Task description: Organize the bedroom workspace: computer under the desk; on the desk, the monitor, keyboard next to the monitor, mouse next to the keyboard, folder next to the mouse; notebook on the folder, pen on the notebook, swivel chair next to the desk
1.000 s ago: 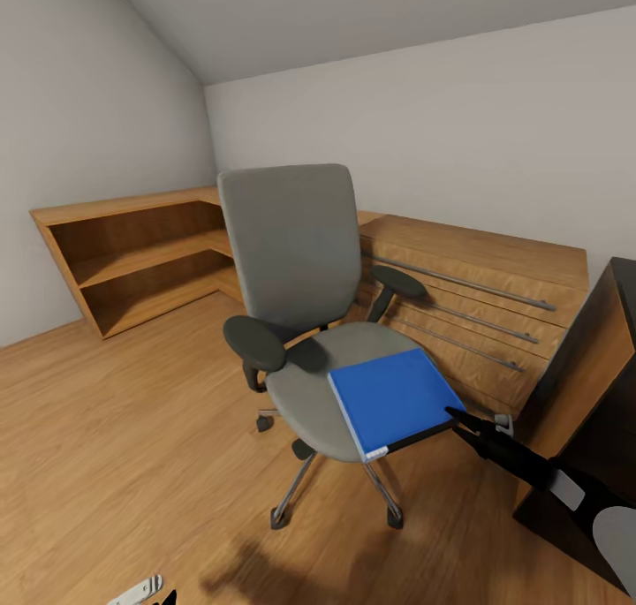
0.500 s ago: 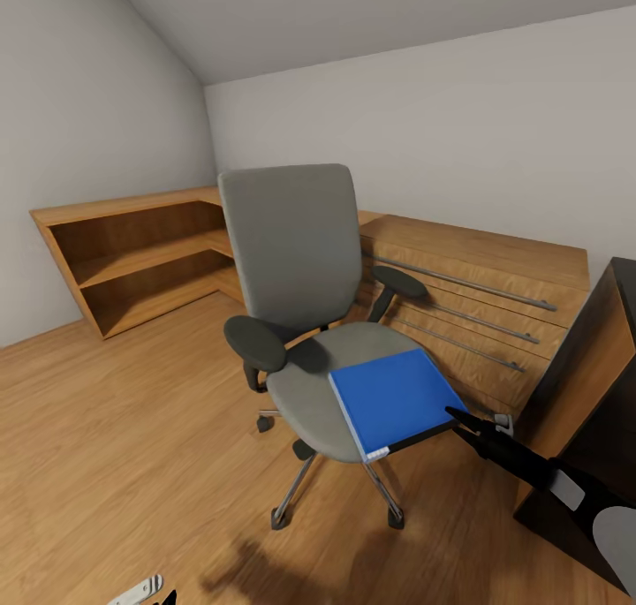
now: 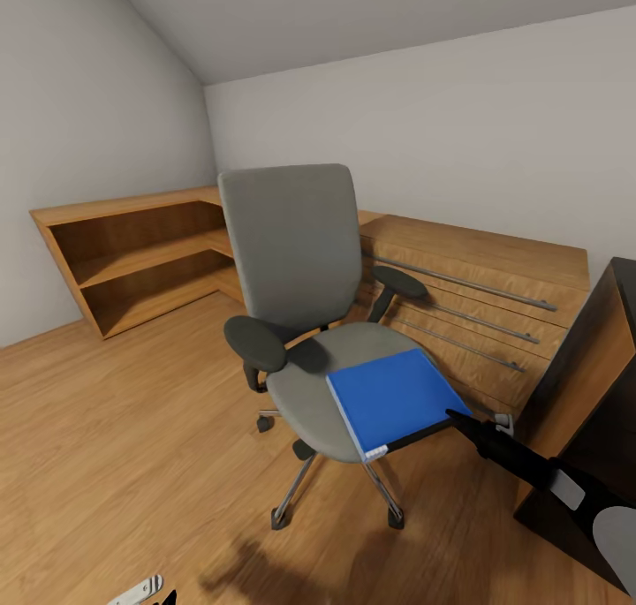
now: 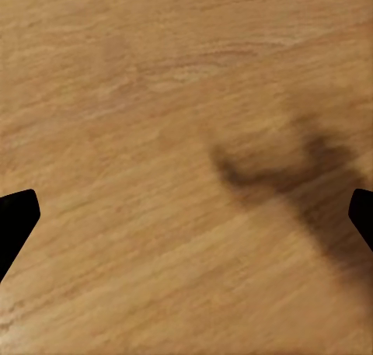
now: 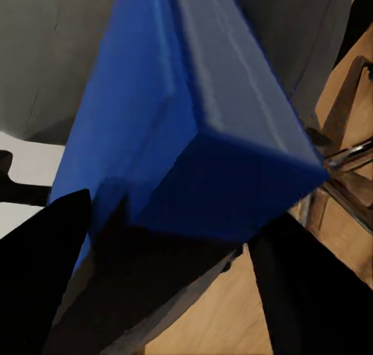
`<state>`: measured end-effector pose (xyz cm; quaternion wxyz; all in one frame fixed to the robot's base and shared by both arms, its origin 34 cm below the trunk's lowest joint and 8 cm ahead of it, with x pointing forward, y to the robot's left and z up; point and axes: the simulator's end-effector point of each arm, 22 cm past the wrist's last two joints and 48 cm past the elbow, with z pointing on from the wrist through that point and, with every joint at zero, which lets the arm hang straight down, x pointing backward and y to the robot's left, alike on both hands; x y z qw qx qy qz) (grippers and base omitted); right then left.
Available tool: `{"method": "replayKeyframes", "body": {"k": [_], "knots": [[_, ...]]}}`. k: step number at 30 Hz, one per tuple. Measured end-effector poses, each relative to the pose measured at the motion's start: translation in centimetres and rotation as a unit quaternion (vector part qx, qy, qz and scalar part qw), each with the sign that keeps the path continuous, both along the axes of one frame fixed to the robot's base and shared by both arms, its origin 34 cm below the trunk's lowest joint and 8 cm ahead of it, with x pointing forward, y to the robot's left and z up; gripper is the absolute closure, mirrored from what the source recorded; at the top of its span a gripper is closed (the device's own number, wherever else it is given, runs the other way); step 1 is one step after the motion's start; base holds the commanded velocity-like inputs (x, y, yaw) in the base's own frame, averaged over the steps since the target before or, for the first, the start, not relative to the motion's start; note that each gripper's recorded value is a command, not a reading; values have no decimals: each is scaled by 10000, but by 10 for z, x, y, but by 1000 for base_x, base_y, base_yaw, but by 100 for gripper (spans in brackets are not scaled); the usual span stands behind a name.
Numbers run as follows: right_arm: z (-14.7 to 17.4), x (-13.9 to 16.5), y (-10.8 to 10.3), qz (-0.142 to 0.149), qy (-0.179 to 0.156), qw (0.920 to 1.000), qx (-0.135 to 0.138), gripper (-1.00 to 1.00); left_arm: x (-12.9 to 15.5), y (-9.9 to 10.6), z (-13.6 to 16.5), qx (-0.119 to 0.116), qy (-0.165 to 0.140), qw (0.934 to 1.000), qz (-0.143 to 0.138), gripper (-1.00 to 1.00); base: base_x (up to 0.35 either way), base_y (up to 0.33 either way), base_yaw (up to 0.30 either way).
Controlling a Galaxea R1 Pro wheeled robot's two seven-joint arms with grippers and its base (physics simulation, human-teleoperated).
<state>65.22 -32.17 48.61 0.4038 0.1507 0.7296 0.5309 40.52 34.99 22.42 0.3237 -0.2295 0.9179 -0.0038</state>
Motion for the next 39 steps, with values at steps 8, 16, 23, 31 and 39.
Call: {"method": "replayKeyframes", "body": {"k": [8, 16, 23, 31, 39], "knots": [[-1, -1, 1, 15, 15, 10000, -4, 100, 0, 0, 0, 1, -2, 10000, 3, -100, 0, 0, 0], [9, -1, 0, 19, -64, 10000, -17, 100, 5, 0, 6, 2, -85, 10000, 2, -100, 0, 0, 0], [25, -1, 1, 30, -198, 9998, -21, 100, 12, 0, 16, 6, -227, 9997, -5, -100, 0, 0, 0], [43, 4, 1, 29, -209, 9998, -19, 100, 18, 0, 33, 10, -243, 9997, -2, -100, 0, 0, 0], [60, 9, 1, 35, -176, 9998, -24, 100, 22, -1, 51, 8, -232, 9997, 0, -100, 0, 0, 0]]}}
